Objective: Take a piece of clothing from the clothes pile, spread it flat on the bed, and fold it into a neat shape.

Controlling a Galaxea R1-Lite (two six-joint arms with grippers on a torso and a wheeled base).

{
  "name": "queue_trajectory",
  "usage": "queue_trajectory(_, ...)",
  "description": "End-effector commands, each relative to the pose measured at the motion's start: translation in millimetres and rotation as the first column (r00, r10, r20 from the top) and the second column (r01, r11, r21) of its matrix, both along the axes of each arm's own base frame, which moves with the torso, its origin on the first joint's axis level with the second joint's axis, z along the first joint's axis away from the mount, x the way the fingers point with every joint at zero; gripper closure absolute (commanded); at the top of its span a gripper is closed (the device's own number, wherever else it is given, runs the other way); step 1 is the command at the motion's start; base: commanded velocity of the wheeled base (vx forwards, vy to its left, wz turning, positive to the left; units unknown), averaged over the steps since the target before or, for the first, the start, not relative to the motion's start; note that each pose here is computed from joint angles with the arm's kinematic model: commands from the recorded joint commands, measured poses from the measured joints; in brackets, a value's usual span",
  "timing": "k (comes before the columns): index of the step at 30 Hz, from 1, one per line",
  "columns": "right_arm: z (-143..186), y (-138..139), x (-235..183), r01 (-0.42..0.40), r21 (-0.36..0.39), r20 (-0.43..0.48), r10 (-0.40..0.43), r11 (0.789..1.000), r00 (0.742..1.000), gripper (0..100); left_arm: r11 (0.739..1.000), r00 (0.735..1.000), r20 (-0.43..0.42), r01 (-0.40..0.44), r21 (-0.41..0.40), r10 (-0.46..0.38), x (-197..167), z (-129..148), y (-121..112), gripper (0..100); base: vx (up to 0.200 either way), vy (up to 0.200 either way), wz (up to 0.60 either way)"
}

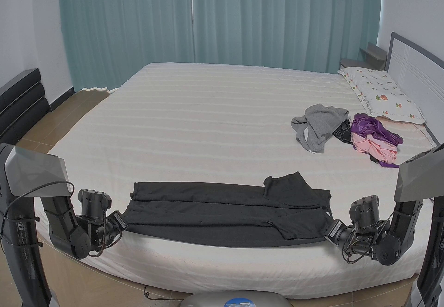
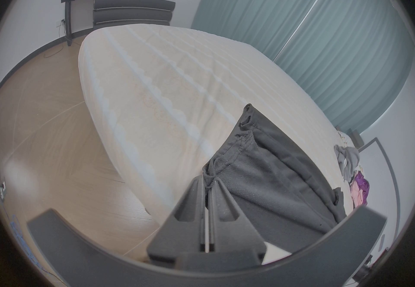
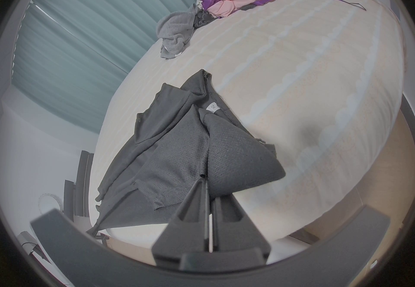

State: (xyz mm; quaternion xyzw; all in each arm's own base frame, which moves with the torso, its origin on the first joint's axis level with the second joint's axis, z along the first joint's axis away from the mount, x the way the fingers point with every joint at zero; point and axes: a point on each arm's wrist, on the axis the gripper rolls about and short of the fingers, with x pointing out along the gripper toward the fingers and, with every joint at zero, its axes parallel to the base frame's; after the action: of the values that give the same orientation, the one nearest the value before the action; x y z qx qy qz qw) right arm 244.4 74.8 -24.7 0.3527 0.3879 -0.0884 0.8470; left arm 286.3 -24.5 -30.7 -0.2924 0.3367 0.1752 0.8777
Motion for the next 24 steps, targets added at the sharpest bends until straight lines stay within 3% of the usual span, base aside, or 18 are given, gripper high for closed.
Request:
queue_trajectory(1,3.4,0.4,-4.6,-0.012,-0.006,0.001,0.012,1.000,1.000,100,1.000,1.000,-0.014,0.009,0.014,-0.009,-7.1,2.2,1.6,100,0.000,0.000,0.00)
queue_trajectory(18,-8.4,-1.7,-11.9,-0.055,-0.042,-0.059,0.052,0.998,0.997,100,0.998,0.996,-0.070,0.050,0.041,-0.047,-15.3,-6.2,0.5,100,0.000,0.000,0.00)
queue_trajectory(19,-9.6,-1.8,-12.4,-0.059,-0.045,-0.065,0.056,0.997,0.996,100,0.998,0.996,-0.073,0.052,0.040,-0.049,-15.5,-7.0,0.1,0,0.000,0.000,0.00)
queue_trajectory(20,-10.1,-1.9,-12.9,-0.062,-0.048,-0.068,0.058,0.997,0.996,0,0.998,0.996,-0.076,0.053,0.040,-0.049,-15.9,-7.6,0.1,0,0.000,0.000,0.00)
queue_trajectory(24,-7.8,-2.1,-12.8,-0.067,-0.042,-0.060,0.065,0.997,0.996,0,0.998,0.996,-0.076,0.055,0.039,-0.051,-16.0,-7.6,-0.7,0,0.000,0.000,0.00)
